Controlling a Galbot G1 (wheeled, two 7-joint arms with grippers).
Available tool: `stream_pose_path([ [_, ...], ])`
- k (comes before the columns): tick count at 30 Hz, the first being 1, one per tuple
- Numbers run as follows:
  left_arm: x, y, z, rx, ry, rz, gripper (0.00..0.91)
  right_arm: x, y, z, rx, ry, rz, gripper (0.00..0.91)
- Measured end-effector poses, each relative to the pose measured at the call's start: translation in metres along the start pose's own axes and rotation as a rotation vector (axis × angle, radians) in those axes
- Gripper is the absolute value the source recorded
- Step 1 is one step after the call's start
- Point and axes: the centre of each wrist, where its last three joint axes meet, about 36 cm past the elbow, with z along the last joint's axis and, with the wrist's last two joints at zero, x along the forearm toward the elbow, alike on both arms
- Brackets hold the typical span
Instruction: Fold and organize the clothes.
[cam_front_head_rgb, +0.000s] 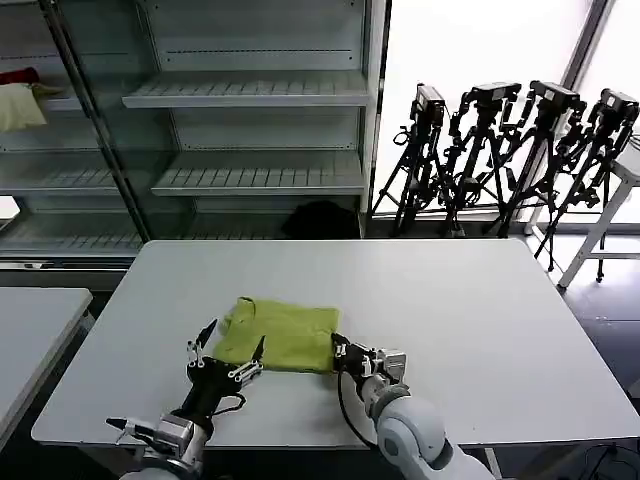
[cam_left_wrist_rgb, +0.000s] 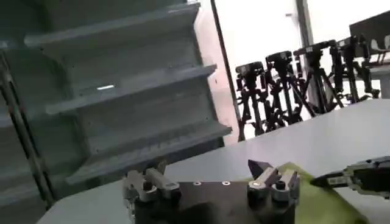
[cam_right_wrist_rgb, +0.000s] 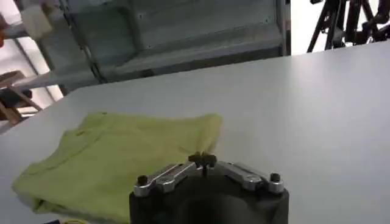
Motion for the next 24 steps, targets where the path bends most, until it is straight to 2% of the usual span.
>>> stream_pose_path([
  [12,-0.002,-0.001,0.001,0.011,0.001,0.004,0.907,0.02,-0.072,-0.013,0.063,-0.04,0.1,0.0],
  [13,-0.002,-0.001,0.001,0.012,0.001,0.005,0.907,0.021,-0.079,-0.015,0.07,-0.044,0.11,0.05],
  [14,-0.001,-0.002,0.001,0.012,0.002,0.006,0.907,0.022,-0.085,-0.016,0.076,-0.047,0.119,0.282],
  [15,-0.001,-0.002,0.001,0.013,0.003,0.008,0.907,0.024,-0.09,-0.016,0.081,-0.048,0.126,0.907],
  [24,0.006,-0.01,-0.004,0.04,0.003,0.016,0.907,0.048,-0.118,-0.021,0.147,-0.069,0.179,0.907],
])
